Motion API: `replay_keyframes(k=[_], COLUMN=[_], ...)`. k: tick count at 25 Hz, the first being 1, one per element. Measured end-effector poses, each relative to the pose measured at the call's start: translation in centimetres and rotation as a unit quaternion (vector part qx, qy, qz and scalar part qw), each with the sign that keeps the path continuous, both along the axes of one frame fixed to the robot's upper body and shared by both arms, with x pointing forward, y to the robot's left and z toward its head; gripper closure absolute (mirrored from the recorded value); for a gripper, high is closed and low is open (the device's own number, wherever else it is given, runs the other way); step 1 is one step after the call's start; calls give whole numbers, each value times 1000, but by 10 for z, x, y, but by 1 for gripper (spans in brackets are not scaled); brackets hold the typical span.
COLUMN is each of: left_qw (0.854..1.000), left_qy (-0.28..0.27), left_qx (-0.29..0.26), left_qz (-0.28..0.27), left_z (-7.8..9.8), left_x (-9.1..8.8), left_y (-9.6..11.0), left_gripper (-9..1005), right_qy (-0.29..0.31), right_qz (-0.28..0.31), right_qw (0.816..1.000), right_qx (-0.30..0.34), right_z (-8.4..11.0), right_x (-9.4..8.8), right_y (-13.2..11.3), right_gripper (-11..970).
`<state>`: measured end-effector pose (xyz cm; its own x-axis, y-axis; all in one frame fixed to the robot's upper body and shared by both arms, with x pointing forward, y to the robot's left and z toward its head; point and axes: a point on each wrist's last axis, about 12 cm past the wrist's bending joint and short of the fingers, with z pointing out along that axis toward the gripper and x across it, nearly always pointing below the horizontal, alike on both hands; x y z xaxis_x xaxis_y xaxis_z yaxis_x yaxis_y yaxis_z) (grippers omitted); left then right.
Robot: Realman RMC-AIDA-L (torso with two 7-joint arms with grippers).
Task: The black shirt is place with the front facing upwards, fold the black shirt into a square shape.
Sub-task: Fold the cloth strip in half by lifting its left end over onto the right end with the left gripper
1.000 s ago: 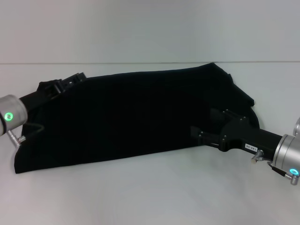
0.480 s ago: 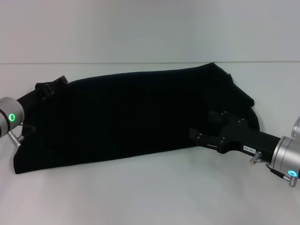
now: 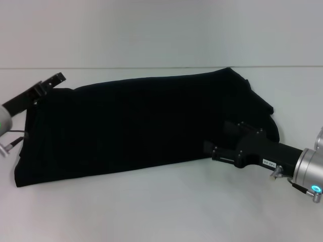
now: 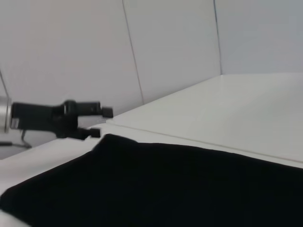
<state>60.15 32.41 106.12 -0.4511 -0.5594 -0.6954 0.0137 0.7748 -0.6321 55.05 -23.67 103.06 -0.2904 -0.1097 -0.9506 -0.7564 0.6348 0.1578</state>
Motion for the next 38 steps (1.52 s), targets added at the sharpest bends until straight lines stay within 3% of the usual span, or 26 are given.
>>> replay_keyframes(k=[10, 16, 23, 38], left_qw=[988, 969, 950, 933], left_qy=[71, 191, 271, 308], left_qx=[-109, -125, -136, -180], left_qz=[-85, -90, -72, -50], left_z=[36, 37, 32, 22], left_x=[-55, -83, -95, -103], left_y=[59, 78, 83, 83], left_gripper=[46, 45, 47, 81], right_qy=[-25, -34, -30, -25], right_qz=[86, 93, 86, 77], right_qw=[995, 994, 995, 996], right_qx=[-52, -51, -49, -46], right_z=[-2, -2, -3, -5], right_x=[-14, -16, -17, -18], right_y=[3, 3, 1, 0], right_gripper=[15, 17, 15, 16])
